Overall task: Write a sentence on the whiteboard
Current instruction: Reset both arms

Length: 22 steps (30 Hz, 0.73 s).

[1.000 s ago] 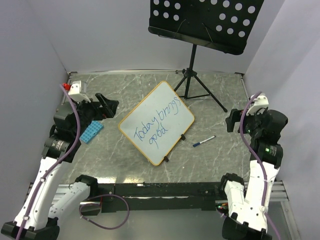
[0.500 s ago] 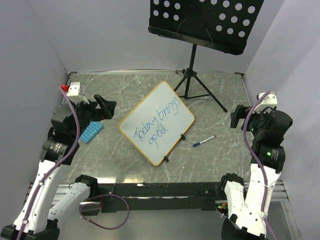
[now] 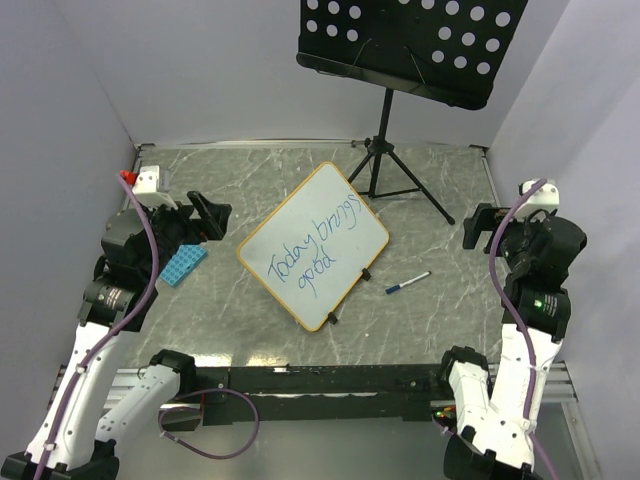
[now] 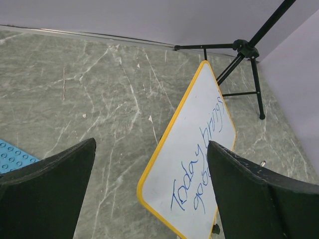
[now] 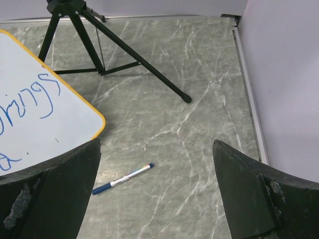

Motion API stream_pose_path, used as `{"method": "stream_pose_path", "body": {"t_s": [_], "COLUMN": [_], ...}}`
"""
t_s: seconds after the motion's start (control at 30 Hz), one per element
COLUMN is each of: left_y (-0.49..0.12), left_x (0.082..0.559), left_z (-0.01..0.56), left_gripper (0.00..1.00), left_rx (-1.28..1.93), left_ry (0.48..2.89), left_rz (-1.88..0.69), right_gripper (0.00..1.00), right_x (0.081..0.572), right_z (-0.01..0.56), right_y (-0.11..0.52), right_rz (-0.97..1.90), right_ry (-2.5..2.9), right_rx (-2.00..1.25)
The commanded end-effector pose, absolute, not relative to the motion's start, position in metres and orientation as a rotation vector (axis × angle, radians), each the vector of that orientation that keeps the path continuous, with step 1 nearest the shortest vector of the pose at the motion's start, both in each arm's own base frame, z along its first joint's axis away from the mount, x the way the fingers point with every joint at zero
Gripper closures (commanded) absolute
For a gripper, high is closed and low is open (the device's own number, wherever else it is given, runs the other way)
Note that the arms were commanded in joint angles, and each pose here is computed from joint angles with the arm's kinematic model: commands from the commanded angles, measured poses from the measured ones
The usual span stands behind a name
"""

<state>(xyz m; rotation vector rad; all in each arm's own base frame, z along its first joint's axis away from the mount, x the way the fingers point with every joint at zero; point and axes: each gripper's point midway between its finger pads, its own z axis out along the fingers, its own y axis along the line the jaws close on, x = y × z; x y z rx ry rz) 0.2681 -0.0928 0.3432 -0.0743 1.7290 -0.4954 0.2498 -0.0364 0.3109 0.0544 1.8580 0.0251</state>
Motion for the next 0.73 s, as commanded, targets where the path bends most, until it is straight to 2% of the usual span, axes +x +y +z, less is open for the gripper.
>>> {"method": "stream_pose_path", "body": {"t_s": [0.0,0.7], "left_y": [-0.090,-0.086], "left_x": [0.264,0.263], "left_z": [0.370,0.363], "left_gripper": [0.04,0.04], "left_rx": [-0.072,-0.064], "left_ry": [1.659,1.658], "left_rz": [-0.499,-0.471], "right_gripper": [0.00,0.00], "right_x": [0.257,0.259], "right_z": [0.323,0.314], "right_y": [-0.045,-0.045], "right_rz": [-0.005,-0.001], "right_ry": [1.806,1.809], "right_rx": [0.090,0.084]}}
